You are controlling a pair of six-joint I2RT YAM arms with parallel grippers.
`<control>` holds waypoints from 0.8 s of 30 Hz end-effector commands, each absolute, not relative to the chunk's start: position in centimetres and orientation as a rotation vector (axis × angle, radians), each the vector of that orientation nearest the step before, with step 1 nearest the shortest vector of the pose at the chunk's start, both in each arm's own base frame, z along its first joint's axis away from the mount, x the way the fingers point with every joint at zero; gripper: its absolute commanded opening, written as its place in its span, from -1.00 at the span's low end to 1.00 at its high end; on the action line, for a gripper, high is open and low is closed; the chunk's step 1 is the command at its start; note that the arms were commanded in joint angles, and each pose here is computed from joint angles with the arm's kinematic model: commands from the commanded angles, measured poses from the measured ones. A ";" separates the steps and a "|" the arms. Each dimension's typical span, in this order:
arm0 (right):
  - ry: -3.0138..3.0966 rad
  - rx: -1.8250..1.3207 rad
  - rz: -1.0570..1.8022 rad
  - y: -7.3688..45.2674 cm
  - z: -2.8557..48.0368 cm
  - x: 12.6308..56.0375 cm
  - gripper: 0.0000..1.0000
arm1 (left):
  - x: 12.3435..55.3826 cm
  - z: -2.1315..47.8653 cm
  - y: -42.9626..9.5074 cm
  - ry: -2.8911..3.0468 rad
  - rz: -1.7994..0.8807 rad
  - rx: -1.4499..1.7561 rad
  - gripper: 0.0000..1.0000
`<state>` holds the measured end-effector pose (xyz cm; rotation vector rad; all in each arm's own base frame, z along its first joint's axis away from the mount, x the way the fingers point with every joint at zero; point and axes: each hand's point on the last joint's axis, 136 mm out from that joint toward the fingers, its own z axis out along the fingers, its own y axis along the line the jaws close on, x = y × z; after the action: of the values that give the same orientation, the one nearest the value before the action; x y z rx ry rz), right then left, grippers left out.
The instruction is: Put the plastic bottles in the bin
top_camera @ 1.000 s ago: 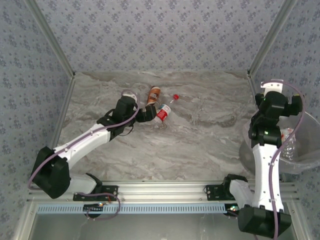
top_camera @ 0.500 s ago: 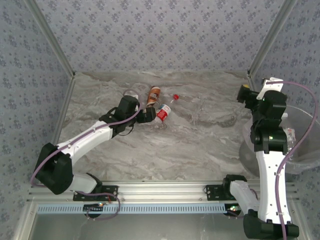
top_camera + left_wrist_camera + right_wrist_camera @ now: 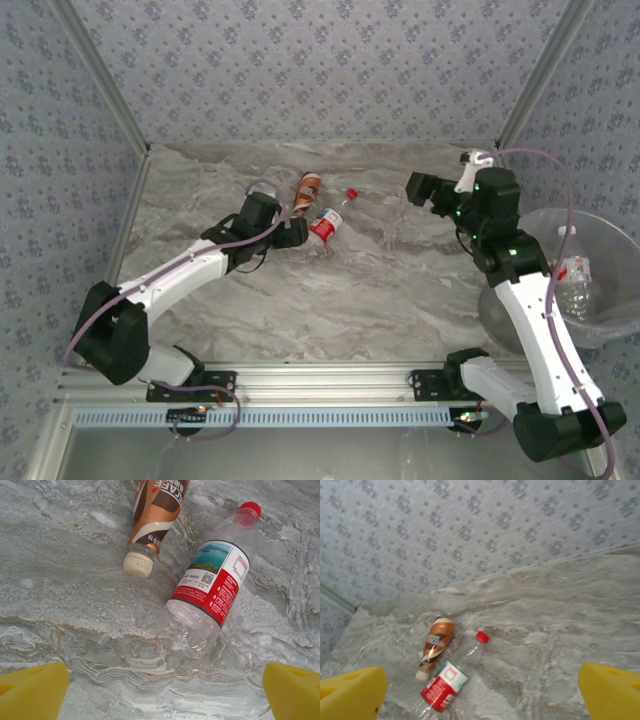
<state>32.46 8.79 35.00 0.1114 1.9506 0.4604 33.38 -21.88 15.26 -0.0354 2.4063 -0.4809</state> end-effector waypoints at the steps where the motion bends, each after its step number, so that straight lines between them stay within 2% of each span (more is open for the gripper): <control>1: 1.941 0.118 0.511 11.3 34.6 33.5 1.00 | 33.4 15.3 -22.1 2.432 -0.494 -0.035 0.99; 11: 2.121 0.179 0.441 16.4 29.3 36.7 1.00 | 33.0 12.3 -23.0 2.568 -0.467 -0.023 0.99; 17: 2.209 0.351 0.502 19.9 24.4 38.4 1.00 | 33.4 11.7 -20.3 2.575 -0.293 -0.159 0.99; 24: 2.282 0.473 0.394 23.2 19.5 39.9 1.00 | 32.5 11.5 -17.3 2.544 -0.175 -0.276 0.99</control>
<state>38.70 22.65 18.92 0.3445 2.3337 0.4214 33.07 -19.69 10.95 -0.1848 2.5702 -0.2633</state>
